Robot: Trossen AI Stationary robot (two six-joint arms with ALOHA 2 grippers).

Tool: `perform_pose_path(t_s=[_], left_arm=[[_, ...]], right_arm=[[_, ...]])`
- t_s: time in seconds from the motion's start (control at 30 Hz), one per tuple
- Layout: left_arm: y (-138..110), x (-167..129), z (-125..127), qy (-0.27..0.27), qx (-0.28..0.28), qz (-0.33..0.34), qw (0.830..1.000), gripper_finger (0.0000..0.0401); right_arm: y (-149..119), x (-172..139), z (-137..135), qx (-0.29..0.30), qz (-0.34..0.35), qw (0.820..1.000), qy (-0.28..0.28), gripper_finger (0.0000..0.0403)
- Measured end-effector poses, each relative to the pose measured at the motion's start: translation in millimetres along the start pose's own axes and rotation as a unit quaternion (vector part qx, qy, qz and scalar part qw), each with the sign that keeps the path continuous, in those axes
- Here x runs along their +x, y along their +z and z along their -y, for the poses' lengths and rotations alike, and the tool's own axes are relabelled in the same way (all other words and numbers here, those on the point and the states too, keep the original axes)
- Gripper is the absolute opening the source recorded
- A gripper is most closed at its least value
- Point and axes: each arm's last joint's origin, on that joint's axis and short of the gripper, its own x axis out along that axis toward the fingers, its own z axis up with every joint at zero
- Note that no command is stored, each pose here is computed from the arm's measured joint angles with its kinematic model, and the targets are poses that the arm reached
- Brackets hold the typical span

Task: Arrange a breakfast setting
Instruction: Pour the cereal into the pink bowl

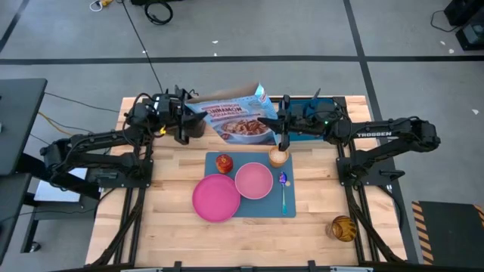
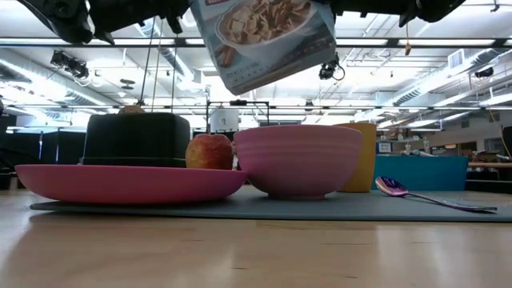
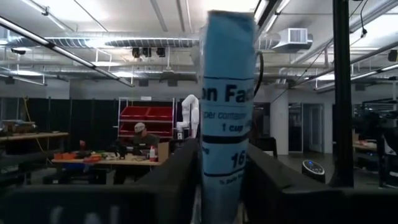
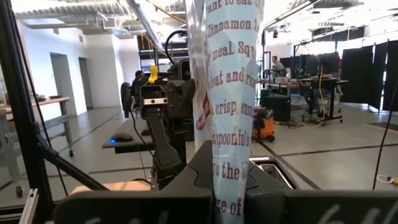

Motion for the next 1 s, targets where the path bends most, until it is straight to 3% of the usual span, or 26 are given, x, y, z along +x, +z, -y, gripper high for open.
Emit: perform_pose_path(t_s=[0.23,0.4,0.57,0.8,1.0], left_arm=[[1,0,0,-0.001,0.002,0.005,1.000,0.0022],[3,0,1,-0.004,0.007,0.015,1.000,0.0010],[7,-1,1,-0.004,0.015,0.026,1.000,0.0009],[34,-14,0,0.013,0.038,0.082,0.996,0.0009],[51,-22,0,0.023,0.035,0.141,0.989,0.0009]], right_arm=[[0,0,0,-0.004,0.001,1.000,-0.004,0.0015],[1,0,0,-0.018,0.003,1.000,-0.004,0.0052],[6,-3,0,-0.045,0.013,0.999,-0.004,0.0124],[41,-30,-5,-0.094,0.070,0.993,-0.007,0.0255],[23,-34,-3,-0.096,0.028,0.995,-0.022,0.0350]])
